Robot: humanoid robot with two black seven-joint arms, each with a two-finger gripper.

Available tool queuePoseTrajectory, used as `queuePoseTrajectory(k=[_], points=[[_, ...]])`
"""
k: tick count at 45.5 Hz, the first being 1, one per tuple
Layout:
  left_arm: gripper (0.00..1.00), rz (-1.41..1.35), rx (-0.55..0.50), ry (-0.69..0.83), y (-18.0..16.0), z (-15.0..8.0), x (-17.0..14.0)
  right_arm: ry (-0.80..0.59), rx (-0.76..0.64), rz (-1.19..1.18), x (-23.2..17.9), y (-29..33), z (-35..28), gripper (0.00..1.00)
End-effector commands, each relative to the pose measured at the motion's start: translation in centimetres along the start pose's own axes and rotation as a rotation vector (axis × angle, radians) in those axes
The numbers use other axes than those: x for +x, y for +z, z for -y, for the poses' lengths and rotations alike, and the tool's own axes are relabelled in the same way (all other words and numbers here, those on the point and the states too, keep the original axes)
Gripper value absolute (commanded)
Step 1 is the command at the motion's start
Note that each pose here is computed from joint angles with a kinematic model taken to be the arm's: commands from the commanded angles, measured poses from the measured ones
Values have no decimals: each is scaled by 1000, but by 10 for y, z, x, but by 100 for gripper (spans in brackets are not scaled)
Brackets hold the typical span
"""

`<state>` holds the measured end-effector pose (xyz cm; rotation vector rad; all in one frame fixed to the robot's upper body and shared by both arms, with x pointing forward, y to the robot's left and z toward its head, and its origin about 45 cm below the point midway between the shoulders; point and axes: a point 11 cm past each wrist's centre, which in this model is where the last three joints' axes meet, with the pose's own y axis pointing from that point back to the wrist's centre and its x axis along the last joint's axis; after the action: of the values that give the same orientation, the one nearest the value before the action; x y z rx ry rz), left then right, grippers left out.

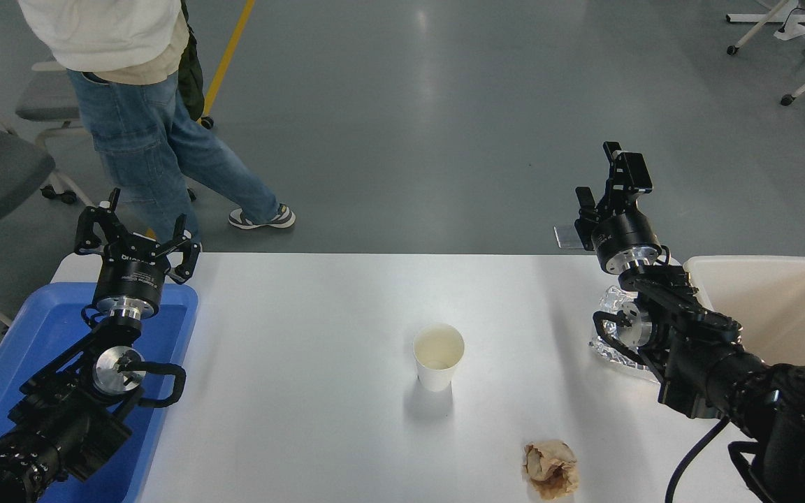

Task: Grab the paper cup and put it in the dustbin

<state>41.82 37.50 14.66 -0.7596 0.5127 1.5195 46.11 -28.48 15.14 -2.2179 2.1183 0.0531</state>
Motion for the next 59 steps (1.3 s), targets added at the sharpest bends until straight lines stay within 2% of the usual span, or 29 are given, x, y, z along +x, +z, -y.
queuePoseTrajectory(k=[1, 9, 16, 29, 40, 50, 59], points=[[99, -1, -1, -1, 0, 0, 0, -14, 9, 8, -5, -4, 3, 100], [99, 0, -1, 0, 0, 0, 0, -32, 3, -9, -6, -4, 3, 100], [99, 0, -1, 0, 0, 0, 0, -185, -58, -183, -3, -2, -3, 100], [99, -1, -1, -1, 0, 0, 0, -315, -92, -277, 16, -46, -3, 100], [99, -1, -1, -1, 0, 0, 0, -575, -272, -542, 8, -52, -28, 100], [99, 0, -1, 0, 0, 0, 0, -701, -395, -674, 13, -80, -42, 100], [99, 0, -1, 0, 0, 0, 0, -800, -497, -769, 15, -129, -38, 100]])
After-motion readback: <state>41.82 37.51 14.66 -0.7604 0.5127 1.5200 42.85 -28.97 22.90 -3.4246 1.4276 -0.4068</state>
